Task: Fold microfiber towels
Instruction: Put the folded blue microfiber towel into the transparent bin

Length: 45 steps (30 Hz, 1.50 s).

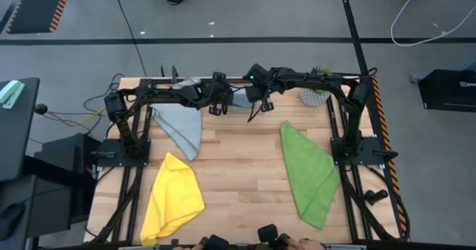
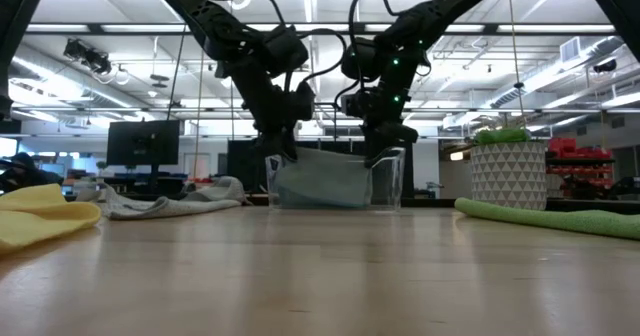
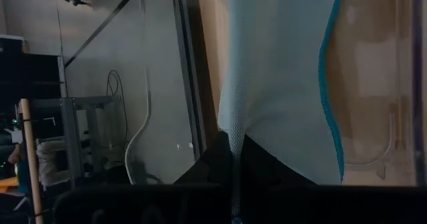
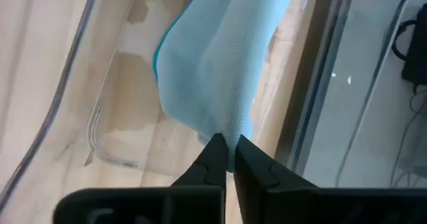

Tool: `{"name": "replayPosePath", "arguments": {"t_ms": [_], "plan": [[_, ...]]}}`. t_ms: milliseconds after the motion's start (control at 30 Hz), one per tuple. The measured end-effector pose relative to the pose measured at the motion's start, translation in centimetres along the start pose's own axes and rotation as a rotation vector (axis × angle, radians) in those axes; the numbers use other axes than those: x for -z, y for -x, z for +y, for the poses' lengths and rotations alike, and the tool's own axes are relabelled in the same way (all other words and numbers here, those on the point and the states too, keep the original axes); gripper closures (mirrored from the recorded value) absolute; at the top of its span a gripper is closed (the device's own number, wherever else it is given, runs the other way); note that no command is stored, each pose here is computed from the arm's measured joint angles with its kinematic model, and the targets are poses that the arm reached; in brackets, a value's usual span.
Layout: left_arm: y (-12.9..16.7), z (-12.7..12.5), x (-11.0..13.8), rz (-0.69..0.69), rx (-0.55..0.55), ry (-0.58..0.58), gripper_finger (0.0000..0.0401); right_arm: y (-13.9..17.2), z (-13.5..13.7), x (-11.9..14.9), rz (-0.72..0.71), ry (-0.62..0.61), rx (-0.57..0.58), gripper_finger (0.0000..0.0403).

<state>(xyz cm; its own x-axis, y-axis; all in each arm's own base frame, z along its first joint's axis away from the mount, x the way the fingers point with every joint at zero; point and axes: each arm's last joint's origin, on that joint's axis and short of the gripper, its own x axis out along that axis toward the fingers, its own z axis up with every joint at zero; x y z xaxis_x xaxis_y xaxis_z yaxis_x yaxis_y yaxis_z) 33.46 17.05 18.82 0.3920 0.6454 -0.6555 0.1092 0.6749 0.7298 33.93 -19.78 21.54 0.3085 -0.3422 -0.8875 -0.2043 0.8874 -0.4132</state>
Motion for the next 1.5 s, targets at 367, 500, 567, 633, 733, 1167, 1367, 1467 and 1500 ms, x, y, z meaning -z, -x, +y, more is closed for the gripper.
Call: {"name": "replayPosePath", "arguments": {"t_ms": [367,500,567,633,733,1167,1367,1467,1500], "plan": [[1.1,2.1,0.5,-0.045,0.051,0.1,0.0392,3.3,-1.8,1.2,-0.172,-0.134,-0.034,0.0394],[1.7,4.4,0.9,-0.151,0.228,0.282,0.0392,5.0,-2.8,2.3,-0.308,-0.261,-0.117,0.0389],[1.7,5.3,1.3,-0.174,0.254,0.358,0.0392,5.0,-3.2,2.7,-0.334,-0.318,-0.15,0.0391],[1.6,5.9,1.8,-0.175,0.268,0.429,0.0392,4.6,-3.3,3.1,-0.329,-0.365,-0.176,0.0392],[1.1,6.2,2.8,-0.152,0.308,0.505,0.0392,3.4,-3.4,3.2,-0.303,-0.437,-0.208,0.039],[0.3,5.0,2.7,-0.081,0.401,0.546,0.0392,2.7,-3.1,3.4,-0.294,-0.689,-0.355,0.039],[-0.9,4.4,2.9,-0.069,0.437,0.563,0.0392,2.0,-3.2,3.5,-0.277,-0.757,-0.366,0.0389],[-1.8,4.4,3.3,-0.057,0.434,0.609,0.0389,1.8,-3.3,3.7,-0.257,-0.777,-0.351,0.0389],[-2.2,4.5,3.4,-0.059,0.42,0.624,0.0383,1.7,-3.4,3.9,-0.248,-0.782,-0.342,0.0389]]}}
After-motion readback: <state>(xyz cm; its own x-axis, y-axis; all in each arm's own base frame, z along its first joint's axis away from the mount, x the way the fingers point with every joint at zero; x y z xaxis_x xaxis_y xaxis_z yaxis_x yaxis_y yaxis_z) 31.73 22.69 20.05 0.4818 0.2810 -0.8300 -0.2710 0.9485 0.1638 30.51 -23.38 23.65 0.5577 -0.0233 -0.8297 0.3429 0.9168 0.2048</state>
